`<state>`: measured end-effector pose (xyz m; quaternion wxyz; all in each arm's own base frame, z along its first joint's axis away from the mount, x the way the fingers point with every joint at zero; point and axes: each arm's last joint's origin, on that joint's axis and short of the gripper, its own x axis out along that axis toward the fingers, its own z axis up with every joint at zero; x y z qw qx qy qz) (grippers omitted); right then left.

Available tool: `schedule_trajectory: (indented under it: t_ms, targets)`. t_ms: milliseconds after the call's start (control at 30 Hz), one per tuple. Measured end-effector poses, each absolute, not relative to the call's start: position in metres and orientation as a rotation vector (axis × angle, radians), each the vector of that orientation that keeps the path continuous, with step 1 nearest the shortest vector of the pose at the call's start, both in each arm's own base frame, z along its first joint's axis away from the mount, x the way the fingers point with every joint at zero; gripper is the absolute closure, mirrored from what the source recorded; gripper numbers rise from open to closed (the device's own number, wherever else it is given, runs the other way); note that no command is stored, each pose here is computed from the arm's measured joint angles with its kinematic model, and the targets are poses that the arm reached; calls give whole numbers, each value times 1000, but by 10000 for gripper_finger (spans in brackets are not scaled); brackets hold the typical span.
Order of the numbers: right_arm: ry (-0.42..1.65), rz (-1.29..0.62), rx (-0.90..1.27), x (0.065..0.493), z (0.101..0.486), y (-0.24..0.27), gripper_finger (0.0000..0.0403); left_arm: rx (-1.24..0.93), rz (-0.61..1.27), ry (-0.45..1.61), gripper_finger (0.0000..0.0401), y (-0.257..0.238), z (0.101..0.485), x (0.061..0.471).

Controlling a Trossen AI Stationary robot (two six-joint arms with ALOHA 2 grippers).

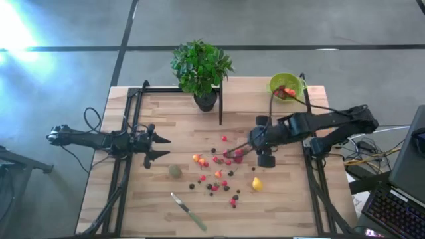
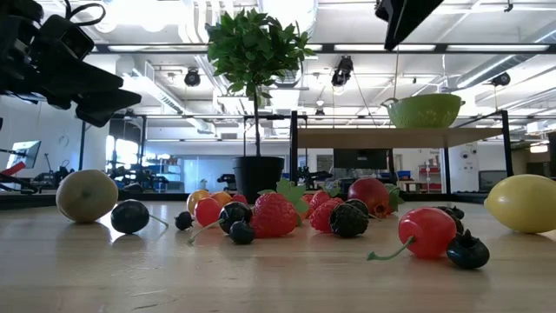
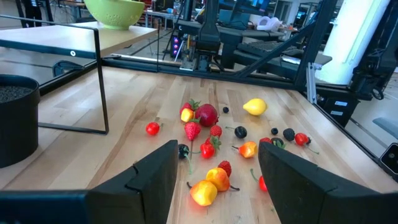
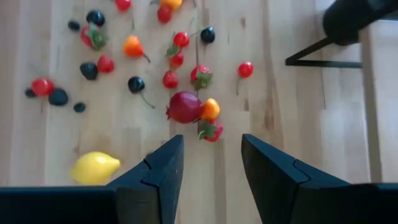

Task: Pick & Place Fruit
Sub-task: Put the strawberry into the green strainer bowl on the shelf

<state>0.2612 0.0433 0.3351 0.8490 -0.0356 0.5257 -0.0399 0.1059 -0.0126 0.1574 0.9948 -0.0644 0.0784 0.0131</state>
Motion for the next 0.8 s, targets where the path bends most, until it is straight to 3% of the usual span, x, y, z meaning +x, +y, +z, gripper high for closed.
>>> schedule_trajectory:
  t_ms: [433, 800]
  targets:
    - [1086, -70, -93, 269, 342, 44, 218, -129, 26, 157, 172, -13, 157, 106]
    - [1021, -63, -84, 275, 346, 45, 235, -129, 26, 157, 172, -13, 157, 106]
